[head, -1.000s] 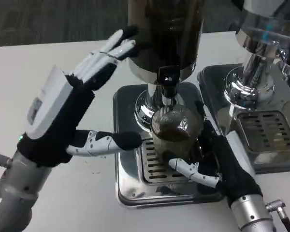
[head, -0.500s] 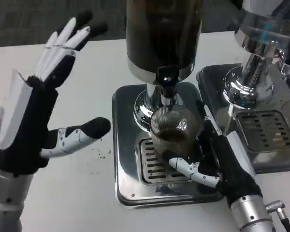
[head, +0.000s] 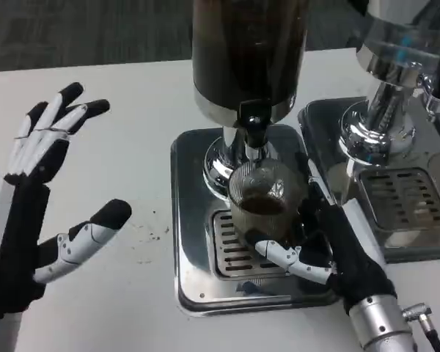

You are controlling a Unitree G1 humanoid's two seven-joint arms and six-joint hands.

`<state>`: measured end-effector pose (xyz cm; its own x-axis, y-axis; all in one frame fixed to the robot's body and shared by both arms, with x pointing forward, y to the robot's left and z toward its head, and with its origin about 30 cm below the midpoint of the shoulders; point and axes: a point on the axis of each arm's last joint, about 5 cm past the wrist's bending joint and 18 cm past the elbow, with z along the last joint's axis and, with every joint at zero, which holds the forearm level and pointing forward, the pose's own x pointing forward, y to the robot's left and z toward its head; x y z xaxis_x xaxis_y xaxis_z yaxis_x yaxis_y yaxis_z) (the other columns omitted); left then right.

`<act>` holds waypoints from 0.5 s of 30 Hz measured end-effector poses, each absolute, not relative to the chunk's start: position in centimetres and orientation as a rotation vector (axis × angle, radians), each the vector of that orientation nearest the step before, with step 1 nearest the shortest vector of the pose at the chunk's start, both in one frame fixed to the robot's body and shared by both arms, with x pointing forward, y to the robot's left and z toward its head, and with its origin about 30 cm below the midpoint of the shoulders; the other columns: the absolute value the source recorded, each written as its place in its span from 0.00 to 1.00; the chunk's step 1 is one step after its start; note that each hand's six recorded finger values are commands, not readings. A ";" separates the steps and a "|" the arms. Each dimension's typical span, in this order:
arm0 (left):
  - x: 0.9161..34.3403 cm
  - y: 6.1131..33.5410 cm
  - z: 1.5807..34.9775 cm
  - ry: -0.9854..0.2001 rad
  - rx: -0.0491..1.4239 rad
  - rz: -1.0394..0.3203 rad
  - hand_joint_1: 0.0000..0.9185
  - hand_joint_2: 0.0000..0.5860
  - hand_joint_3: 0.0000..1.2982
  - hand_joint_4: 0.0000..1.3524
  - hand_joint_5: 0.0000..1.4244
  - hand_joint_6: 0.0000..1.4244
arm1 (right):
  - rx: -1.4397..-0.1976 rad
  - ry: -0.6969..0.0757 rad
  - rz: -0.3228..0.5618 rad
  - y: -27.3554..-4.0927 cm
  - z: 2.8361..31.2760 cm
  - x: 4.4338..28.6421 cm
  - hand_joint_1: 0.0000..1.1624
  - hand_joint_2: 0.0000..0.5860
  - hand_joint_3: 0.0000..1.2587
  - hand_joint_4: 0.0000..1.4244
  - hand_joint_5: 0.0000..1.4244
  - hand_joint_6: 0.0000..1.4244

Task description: Grasp the cup under the faucet to collect the drink, then remove the cup.

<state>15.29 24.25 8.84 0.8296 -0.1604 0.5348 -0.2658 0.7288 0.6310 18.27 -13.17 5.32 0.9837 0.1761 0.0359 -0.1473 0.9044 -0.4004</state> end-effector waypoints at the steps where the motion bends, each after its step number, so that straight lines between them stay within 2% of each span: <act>1: 15.1 24.4 8.5 -0.580 0.774 0.060 0.00 0.26 0.19 0.06 0.13 0.03 | -0.408 -0.072 0.167 -13.1 5.3 18.3 0.64 0.30 0.00 0.00 0.00 0.09; 15: 13.8 25.2 5.7 -0.395 0.832 -0.005 0.00 0.28 0.20 0.07 0.14 0.04 | -0.429 -0.066 0.148 -12.5 5.5 18.6 0.64 0.29 0.00 0.00 0.00 0.10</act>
